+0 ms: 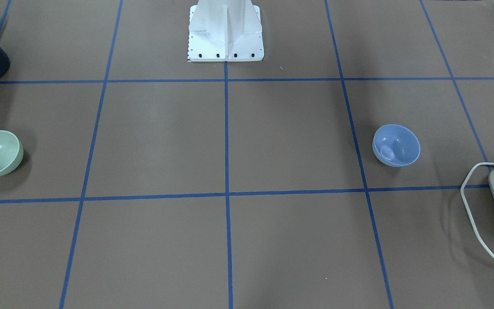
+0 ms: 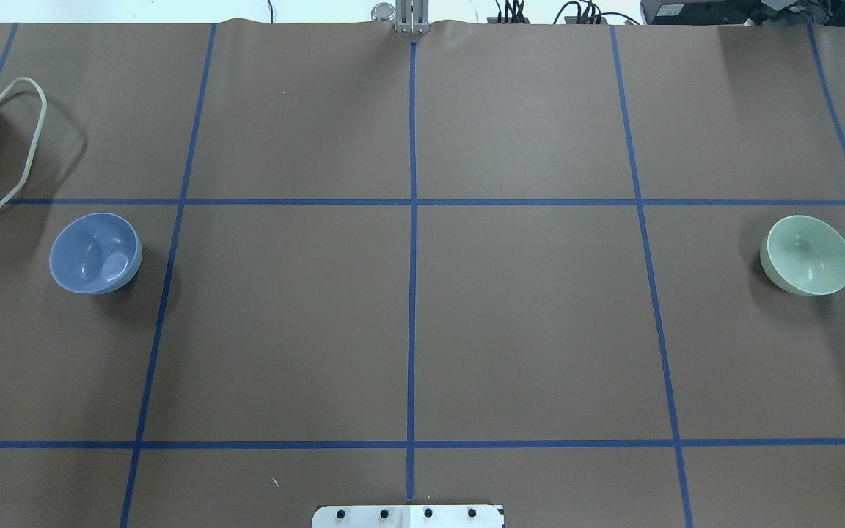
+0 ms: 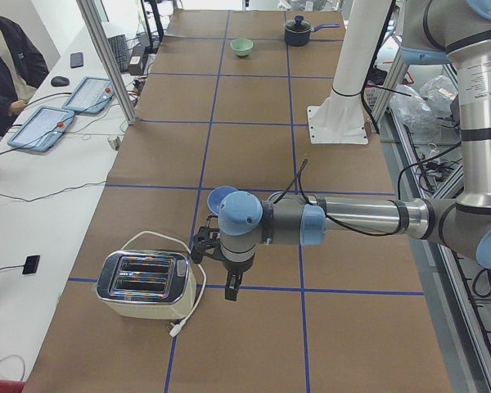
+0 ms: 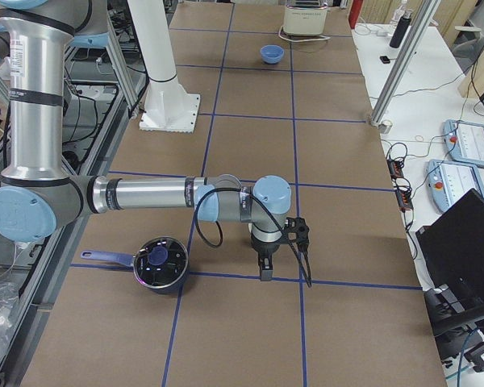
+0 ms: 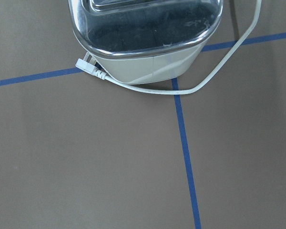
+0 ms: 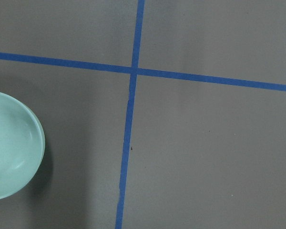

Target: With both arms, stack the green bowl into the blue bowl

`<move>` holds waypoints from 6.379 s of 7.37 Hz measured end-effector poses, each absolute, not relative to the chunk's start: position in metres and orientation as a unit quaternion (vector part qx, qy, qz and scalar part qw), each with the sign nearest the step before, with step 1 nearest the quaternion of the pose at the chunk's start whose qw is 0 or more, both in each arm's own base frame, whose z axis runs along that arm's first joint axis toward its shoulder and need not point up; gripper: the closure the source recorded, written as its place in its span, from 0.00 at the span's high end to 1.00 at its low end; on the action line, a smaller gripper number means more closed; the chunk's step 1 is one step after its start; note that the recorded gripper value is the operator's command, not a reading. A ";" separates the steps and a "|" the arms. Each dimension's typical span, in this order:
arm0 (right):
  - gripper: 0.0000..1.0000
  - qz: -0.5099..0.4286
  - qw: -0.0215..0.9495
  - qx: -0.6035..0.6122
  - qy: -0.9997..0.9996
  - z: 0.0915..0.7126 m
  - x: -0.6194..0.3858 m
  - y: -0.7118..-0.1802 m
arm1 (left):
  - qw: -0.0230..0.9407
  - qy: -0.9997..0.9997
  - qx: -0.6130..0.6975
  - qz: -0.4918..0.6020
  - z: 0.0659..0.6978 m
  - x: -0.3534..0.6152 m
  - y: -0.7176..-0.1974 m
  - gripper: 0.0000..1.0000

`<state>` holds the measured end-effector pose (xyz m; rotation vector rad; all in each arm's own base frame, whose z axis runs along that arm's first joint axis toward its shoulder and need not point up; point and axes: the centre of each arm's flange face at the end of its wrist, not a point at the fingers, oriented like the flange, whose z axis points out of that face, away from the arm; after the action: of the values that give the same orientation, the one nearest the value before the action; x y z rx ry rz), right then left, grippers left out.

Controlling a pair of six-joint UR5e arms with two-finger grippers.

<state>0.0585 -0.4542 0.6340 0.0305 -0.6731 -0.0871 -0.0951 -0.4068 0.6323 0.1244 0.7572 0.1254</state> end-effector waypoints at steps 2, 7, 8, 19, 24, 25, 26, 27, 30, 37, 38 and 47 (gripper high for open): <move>1.00 -0.042 0.943 0.015 -0.331 0.634 0.058 -0.454 | 0.925 0.368 0.064 0.062 0.629 -0.095 -0.407 0.98; 1.00 -0.047 0.941 0.031 -0.332 0.621 0.057 -0.461 | 0.923 0.345 0.147 0.093 0.609 -0.100 -0.419 0.98; 1.00 -0.058 0.939 0.060 -0.332 0.610 0.057 -0.466 | 0.920 0.327 0.187 0.106 0.601 -0.102 -0.425 0.98; 1.00 -0.053 0.915 0.165 -0.363 0.539 0.002 -0.496 | 0.900 0.420 0.087 -0.071 0.539 0.139 -0.478 0.97; 1.00 -0.052 0.916 0.163 -0.363 0.541 0.002 -0.495 | 0.910 0.408 0.076 -0.016 0.548 0.227 -0.480 0.58; 1.00 -0.052 0.916 0.163 -0.363 0.542 0.003 -0.495 | 0.912 0.402 0.078 -0.010 0.550 0.235 -0.477 0.32; 1.00 -0.052 0.916 0.163 -0.363 0.542 0.003 -0.495 | 0.913 0.400 0.079 -0.007 0.550 0.240 -0.475 0.05; 1.00 -0.052 0.916 0.163 -0.362 0.542 0.003 -0.495 | 0.914 0.398 0.079 -0.005 0.551 0.242 -0.474 0.00; 1.00 -0.052 0.916 0.162 -0.362 0.542 0.003 -0.495 | 0.913 0.400 0.081 -0.003 0.547 0.243 -0.474 0.00; 1.00 -0.051 0.916 0.161 -0.363 0.544 0.002 -0.496 | 0.924 0.381 0.021 -0.013 0.279 0.351 -0.519 0.00; 1.00 -0.051 0.916 0.160 -0.363 0.544 0.002 -0.496 | 0.923 0.385 0.012 -0.020 0.248 0.387 -0.509 0.00; 1.00 -0.048 0.917 0.159 -0.363 0.543 0.002 -0.499 | 0.903 0.426 0.030 -0.036 0.192 0.565 -0.435 0.00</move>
<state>0.0020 -0.4987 0.5433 0.3278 -0.7478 -0.0993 0.5650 -0.4352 0.1918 0.0610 0.8807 -0.0744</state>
